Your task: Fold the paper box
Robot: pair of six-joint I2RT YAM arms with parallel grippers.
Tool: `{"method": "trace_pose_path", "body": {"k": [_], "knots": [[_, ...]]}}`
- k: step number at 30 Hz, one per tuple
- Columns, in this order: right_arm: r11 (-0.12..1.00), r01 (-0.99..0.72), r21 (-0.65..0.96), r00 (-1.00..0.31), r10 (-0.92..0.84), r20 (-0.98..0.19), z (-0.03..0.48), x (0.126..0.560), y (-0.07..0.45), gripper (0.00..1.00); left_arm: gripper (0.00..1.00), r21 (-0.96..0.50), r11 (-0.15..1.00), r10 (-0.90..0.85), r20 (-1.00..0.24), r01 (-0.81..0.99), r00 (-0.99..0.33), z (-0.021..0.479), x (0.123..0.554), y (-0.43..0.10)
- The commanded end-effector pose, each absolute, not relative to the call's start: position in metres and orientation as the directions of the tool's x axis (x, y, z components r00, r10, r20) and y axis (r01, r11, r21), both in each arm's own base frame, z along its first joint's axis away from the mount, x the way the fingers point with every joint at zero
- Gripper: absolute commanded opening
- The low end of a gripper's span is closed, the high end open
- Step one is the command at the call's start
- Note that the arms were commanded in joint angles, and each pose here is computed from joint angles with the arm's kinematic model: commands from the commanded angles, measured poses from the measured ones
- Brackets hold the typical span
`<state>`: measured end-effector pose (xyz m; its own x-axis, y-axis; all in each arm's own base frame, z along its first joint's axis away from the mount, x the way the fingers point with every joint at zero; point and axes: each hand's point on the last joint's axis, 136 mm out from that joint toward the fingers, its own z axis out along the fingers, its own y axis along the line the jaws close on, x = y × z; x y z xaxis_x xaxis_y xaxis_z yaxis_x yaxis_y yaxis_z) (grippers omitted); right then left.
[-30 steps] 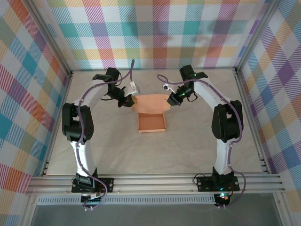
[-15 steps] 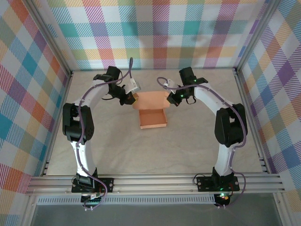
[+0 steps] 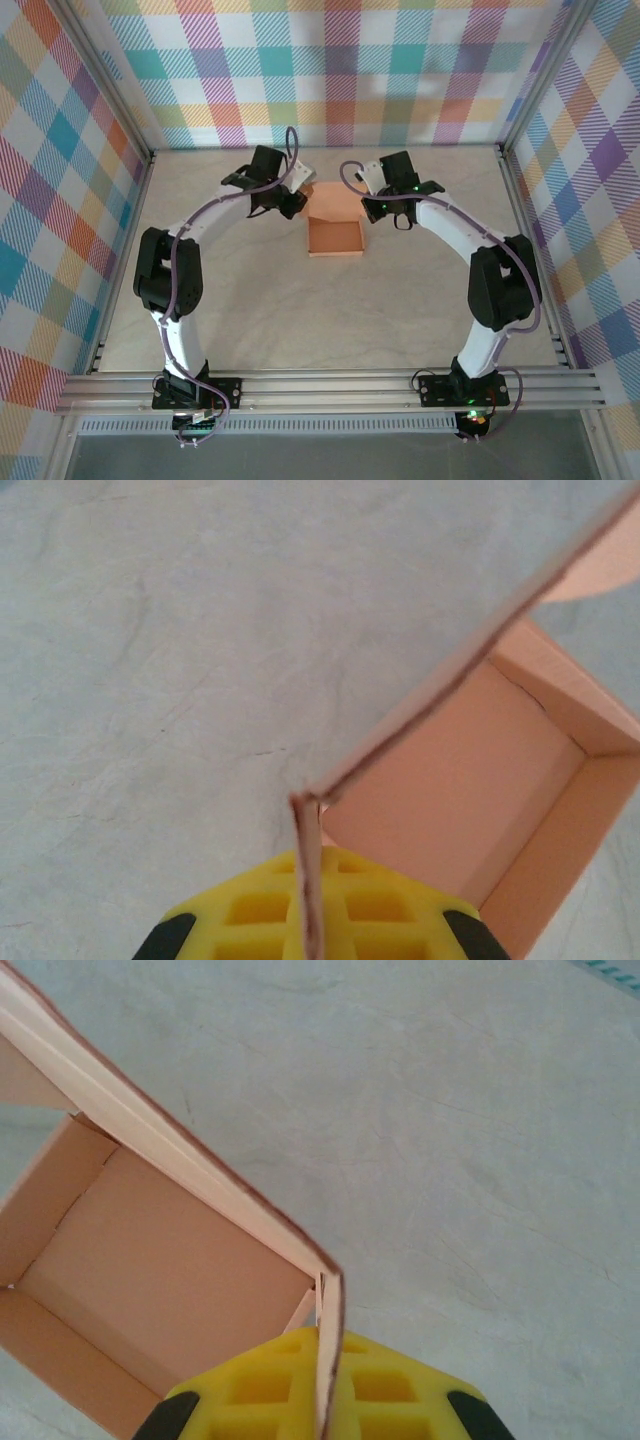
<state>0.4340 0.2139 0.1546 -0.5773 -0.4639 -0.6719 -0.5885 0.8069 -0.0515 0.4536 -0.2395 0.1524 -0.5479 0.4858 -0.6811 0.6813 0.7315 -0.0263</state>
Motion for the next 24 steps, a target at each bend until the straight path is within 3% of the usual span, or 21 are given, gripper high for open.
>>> {"method": "trace_pose_path", "body": {"k": [1,10,24], "knots": [[0.874,-0.486,0.004,-0.548,-0.301,-0.78,0.19,0.441,0.23,0.0,0.0,-0.064,0.846,0.314,-0.744,0.53,-0.59,0.174,0.466,-0.248],[0.965,-0.248,0.08,-0.572,-0.079,-0.816,0.192,0.445,0.223,0.0,0.0,-0.134,0.915,0.124,-0.805,0.382,-0.58,0.189,0.478,-0.268],[0.986,-0.098,0.137,-0.535,0.064,-0.843,0.184,0.454,0.229,0.0,0.0,-0.096,0.92,0.1,-0.881,0.381,-0.463,0.167,0.469,-0.297]]}}
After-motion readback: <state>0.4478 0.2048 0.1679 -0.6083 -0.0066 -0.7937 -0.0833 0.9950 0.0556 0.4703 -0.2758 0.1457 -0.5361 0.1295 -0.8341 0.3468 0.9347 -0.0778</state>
